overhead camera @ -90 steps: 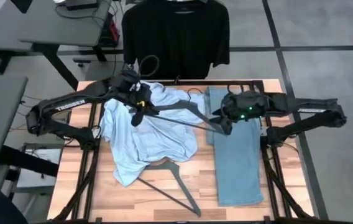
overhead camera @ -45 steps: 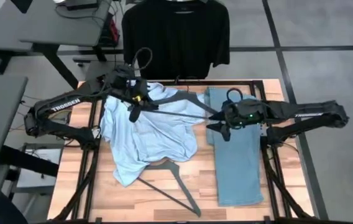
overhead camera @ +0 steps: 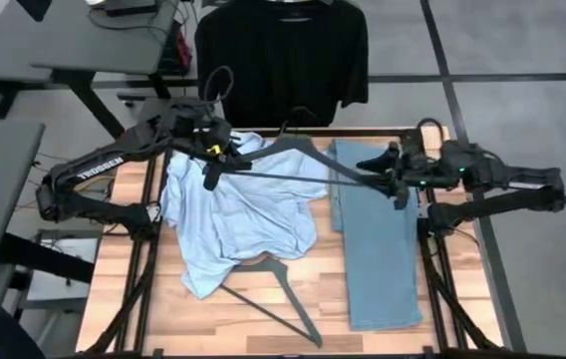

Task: Hang clothes
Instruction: Insert the blue shirt on the grey hanger

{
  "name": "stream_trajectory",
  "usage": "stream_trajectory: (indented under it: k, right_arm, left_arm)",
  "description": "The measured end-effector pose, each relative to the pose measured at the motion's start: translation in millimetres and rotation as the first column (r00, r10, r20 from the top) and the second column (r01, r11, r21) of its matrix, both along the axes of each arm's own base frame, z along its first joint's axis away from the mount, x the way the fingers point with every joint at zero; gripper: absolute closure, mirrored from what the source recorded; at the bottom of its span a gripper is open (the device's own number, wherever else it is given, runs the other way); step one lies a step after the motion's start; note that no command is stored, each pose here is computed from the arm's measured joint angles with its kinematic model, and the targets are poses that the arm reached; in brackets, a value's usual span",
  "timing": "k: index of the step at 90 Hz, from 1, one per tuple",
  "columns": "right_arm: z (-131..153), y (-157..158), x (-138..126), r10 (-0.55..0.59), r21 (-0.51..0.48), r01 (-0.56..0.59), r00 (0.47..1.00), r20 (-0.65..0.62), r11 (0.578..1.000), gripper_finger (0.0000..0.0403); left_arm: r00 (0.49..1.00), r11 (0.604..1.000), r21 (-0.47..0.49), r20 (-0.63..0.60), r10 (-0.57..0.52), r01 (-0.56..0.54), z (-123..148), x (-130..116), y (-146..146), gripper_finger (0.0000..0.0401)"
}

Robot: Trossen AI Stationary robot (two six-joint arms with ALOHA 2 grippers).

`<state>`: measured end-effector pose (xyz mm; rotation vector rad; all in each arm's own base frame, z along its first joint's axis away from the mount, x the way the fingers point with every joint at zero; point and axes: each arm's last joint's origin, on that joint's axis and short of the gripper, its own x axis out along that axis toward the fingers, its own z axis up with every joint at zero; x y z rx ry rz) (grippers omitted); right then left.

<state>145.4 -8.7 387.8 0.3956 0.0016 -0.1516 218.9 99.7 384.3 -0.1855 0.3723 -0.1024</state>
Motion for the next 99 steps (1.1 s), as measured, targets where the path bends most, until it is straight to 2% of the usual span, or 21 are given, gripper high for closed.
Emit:
stream_trajectory:
  k: [15,29,50,66,86,99]
  right_arm:
    - [0.4,-4.5,-6.6,-0.031,-0.04,0.031,1.0,-0.006,0.999,0.0204]
    - [-1.6,-7.5,-8.8,-0.055,-0.046,0.053,0.998,-0.031,0.998,0.0204]
    - [-13.4,-8.9,11.7,-0.048,-0.048,0.042,0.991,-0.128,0.998,0.0204]
    - [-9.1,-9.1,15.3,-0.033,-0.059,0.029,0.996,-0.081,0.998,0.0214]
    - [-7.3,-9.2,15.6,-0.028,-0.046,0.025,0.998,-0.061,0.999,0.024]
    - [-9.2,-11.0,19.4,-0.023,-0.03,0.021,0.997,-0.071,0.999,0.0299]
  left_arm:
    - [0.997,1.0,-0.003,0.083,0.002,-0.002,12.3,-4.9,-3.3,0.0385]
    - [0.995,1.0,-0.004,0.097,0.007,-0.006,15.3,-8.0,-5.0,0.0385]
    - [0.991,1.0,-0.001,0.136,0.012,-0.011,19.8,-7.5,-4.7,0.0385]
    - [0.992,1.0,0.005,0.124,0.008,-0.008,18.4,-7.9,-5.0,0.0385]
    - [0.992,1.0,0.024,0.126,0.002,-0.005,18.4,-7.9,-5.0,0.0385]
    - [0.993,1.0,0.02,0.118,0.0,-0.003,17.5,-8.1,-5.2,0.0385]
